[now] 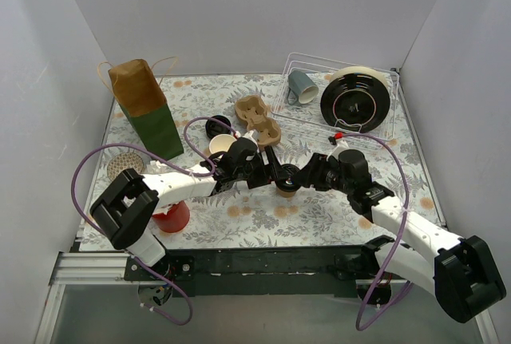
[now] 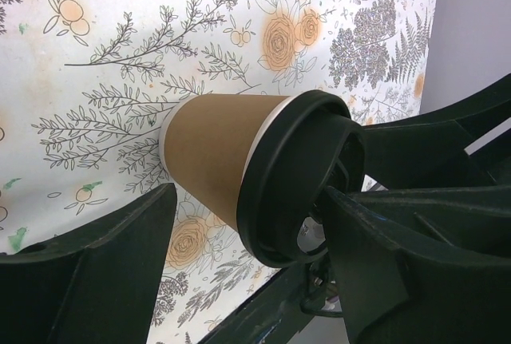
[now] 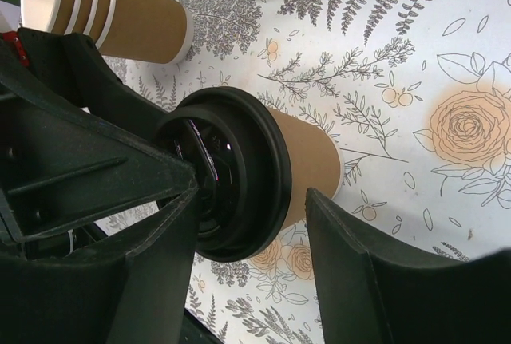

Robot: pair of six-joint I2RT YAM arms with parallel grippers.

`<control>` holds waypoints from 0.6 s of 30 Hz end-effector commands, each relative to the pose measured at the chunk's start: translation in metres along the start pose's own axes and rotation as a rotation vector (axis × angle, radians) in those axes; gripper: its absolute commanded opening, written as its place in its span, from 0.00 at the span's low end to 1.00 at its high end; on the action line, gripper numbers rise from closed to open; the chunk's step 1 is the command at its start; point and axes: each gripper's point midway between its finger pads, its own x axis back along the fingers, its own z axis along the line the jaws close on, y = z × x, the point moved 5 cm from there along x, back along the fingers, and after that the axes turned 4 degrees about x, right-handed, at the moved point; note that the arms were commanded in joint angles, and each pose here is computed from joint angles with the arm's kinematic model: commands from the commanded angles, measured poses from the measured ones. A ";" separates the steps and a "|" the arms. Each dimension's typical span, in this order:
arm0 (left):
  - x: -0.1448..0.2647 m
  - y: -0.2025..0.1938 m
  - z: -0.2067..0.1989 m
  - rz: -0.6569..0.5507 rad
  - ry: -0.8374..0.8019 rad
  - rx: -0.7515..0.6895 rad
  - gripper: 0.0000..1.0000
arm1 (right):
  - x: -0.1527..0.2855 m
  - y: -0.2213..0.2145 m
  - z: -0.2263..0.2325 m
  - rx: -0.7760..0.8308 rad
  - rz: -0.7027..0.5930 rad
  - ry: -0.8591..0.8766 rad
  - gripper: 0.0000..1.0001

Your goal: Pack the takeout coffee

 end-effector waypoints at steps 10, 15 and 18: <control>0.012 -0.016 0.019 0.049 0.091 -0.029 0.70 | -0.019 0.003 -0.012 0.084 0.038 -0.062 0.50; 0.031 0.005 -0.009 -0.012 0.070 -0.119 0.79 | -0.023 0.006 -0.017 0.227 0.120 -0.066 0.47; 0.044 0.018 -0.025 -0.036 0.073 -0.159 0.81 | -0.026 0.011 -0.015 0.302 0.146 -0.026 0.45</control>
